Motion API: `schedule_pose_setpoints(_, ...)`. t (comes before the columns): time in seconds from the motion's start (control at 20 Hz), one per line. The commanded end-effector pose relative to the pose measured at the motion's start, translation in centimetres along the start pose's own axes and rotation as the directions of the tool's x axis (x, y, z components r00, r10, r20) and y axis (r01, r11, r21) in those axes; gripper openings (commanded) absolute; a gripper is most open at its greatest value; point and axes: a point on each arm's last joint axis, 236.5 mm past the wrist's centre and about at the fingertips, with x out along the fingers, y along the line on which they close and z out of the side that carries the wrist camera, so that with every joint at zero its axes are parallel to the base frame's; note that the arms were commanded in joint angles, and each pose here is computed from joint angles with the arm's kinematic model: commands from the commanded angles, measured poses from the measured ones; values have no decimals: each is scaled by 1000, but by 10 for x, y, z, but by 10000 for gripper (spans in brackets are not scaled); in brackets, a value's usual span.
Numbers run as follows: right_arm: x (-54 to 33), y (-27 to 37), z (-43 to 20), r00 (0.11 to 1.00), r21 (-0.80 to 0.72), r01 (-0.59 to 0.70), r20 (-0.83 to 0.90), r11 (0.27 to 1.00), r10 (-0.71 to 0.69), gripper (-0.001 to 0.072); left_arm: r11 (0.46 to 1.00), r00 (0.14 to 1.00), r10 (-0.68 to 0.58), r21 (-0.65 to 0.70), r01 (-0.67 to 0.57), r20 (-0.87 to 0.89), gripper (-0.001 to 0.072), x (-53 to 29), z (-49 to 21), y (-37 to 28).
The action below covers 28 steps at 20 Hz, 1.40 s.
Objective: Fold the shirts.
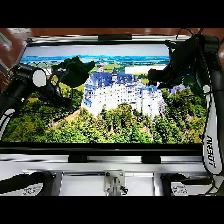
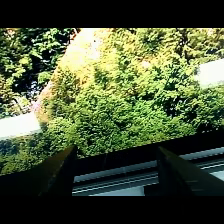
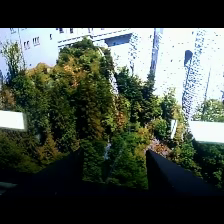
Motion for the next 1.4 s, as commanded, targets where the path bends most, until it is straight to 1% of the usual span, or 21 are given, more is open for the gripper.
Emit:
schedule_pose_setpoints(0.0,0,1,1,1000,-1,-1,6,1000,1,500,1000,1000,0,1,0,0,583,0,0,0)
schedule_pose_setpoints(0.15,-2,6,29,992,-3,-25,123,1000,25,500,1000,999,-21,-20,22,49,583,3,14,-5)
schedule_pose_setpoints(0.3,-2,0,28,993,-35,8,120,999,-3,500,994,989,-101,-29,104,110,582,12,35,-24)
schedule_pose_setpoints(0.35,-1,-1,25,994,-47,12,107,999,-7,500,990,986,-133,-34,137,97,582,16,35,-32)
schedule_pose_setpoints(0.5,-1,-2,25,994,-132,23,106,991,-9,500,984,984,-167,-44,171,66,583,28,34,-41)
schedule_pose_setpoints(0.75,-3,-4,40,985,-144,44,169,989,-19,500,981,984,-178,-71,179,22,583,53,36,-44)
schedule_pose_setpoints(0.8,-3,-4,42,984,-145,43,177,988,-17,500,983,985,-158,-83,163,62,587,58,47,-39)
schedule_pose_setpoints(0.85,-3,-3,43,983,-151,43,182,988,-15,500,978,981,-131,-142,151,144,623,60,68,-30)
schedule_pose_setpoints(0.95,-3,-3,43,983,-166,46,181,985,-15,500,972,960,-67,-200,124,273,622,57,113,0)
schedule_pose_setpoints(1.0,-3,-3,43,983,-167,46,181,985,-15,500,963,952,-52,-237,128,300,635,55,132,18)
schedule_pose_setpoints(1.05,-3,-3,43,983,-167,45,181,985,-15,500,954,944,-35,-270,128,327,677,53,154,38)
schedule_pose_setpoints(1.2,-3,-3,43,983,-167,45,181,985,-14,500,919,909,26,-367,141,416,677,51,210,102)
schedule_pose_setpoints(1.35,-3,-1,43,984,-167,37,180,985,-6,500,903,889,62,-406,143,453,677,69,235,138)
